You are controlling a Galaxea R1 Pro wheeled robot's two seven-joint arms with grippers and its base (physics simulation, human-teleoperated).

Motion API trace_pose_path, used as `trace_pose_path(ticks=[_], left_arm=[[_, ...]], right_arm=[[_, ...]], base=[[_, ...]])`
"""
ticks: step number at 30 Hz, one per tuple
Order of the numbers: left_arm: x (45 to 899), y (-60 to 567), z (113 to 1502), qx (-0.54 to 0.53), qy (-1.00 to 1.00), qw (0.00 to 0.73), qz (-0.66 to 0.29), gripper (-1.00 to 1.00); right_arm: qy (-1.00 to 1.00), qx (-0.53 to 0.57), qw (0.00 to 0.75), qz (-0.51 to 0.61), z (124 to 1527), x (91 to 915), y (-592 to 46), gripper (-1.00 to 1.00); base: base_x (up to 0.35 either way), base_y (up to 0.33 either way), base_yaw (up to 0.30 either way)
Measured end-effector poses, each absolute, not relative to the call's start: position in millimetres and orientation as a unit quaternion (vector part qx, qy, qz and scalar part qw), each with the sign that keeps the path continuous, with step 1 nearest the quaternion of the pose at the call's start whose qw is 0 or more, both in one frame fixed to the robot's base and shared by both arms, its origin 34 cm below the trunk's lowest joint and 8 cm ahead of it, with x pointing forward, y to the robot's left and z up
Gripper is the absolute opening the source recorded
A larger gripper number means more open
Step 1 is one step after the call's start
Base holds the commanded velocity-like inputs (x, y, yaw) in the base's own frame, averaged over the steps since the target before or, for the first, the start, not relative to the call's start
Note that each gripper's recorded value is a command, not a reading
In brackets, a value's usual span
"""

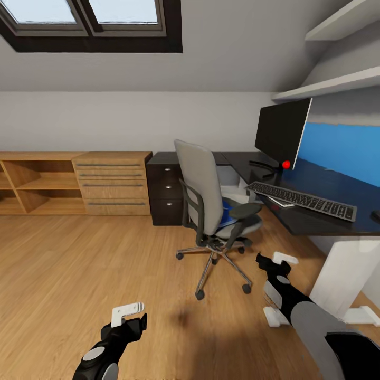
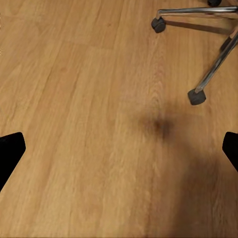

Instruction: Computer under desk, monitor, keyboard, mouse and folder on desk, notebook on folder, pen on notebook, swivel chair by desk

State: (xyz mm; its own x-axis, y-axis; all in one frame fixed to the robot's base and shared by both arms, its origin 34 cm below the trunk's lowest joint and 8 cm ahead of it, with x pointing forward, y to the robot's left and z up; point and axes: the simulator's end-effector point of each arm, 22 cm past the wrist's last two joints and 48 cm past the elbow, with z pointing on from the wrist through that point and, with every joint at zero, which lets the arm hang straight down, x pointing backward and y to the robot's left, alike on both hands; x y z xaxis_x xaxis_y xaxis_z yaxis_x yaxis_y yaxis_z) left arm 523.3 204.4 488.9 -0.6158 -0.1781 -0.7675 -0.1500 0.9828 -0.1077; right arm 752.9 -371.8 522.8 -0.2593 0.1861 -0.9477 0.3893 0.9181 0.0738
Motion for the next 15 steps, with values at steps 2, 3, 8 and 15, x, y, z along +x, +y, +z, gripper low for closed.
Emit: trace_pose_path(ticks=[2,3,8,15], left_arm=[[523,204,489,-0.092,0.899,0.428,-0.016,1.0],[523,204,489,-0.092,0.899,0.428,-0.016,1.0],[523,204,488,-0.091,0.899,0.428,-0.016,1.0],[522,207,485,-0.092,0.9,0.425,-0.013,1.0]], right_arm=[[0.786,0.186,0.582,-0.092,530,756,-381,1.0],[0.785,0.189,0.582,-0.096,534,758,-387,1.0],[0.786,0.19,0.58,-0.1,536,759,-392,1.0],[0.789,0.186,0.577,-0.1,535,760,-391,1.0]], base=[[0.0,0.0,0.0],[0.0,0.0,0.0],[0.0,0.0,0.0],[0.037,0.0,0.0]])
